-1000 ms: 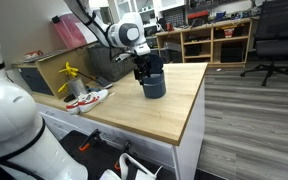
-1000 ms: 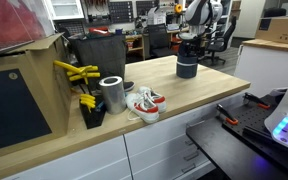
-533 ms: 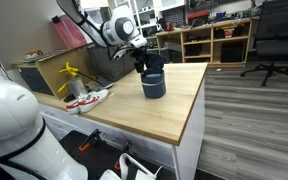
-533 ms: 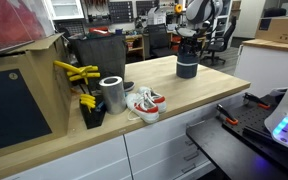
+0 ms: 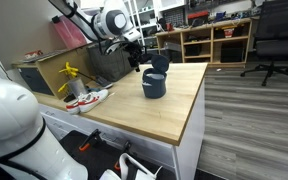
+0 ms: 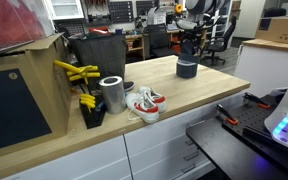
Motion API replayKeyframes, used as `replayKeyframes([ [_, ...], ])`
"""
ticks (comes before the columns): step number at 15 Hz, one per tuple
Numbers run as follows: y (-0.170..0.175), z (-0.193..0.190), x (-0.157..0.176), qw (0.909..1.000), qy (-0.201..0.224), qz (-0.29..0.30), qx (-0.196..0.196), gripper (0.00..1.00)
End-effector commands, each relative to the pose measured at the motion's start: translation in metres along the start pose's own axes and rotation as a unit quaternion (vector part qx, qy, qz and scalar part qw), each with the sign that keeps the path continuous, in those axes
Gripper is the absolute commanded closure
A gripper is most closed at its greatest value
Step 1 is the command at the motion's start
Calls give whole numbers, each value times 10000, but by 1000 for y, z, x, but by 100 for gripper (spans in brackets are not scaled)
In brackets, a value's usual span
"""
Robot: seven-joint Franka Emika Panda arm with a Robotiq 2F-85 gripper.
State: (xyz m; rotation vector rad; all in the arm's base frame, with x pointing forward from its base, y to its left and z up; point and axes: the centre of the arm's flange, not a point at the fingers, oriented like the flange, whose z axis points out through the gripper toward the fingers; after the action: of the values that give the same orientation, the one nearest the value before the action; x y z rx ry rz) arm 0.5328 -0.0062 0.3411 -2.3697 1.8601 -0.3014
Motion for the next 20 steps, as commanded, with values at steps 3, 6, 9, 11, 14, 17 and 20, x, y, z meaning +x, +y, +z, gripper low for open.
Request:
replayKeyframes([
  [3,16,-27,-19,9988,-399,-265,-32,0],
  [6,15,-38,-25,9988,-387,-294,113,0],
  [9,8,-50,-18,9990,-277,-117,318,0],
  [11,2,-53,-9,9989,-177,221,377,0],
  [14,-3,-51,-2,9952,81,836,495,0],
  [17,-14,-39,9,9840,333,1678,496,0],
  [20,-19,-35,2,9768,278,2077,433,0],
])
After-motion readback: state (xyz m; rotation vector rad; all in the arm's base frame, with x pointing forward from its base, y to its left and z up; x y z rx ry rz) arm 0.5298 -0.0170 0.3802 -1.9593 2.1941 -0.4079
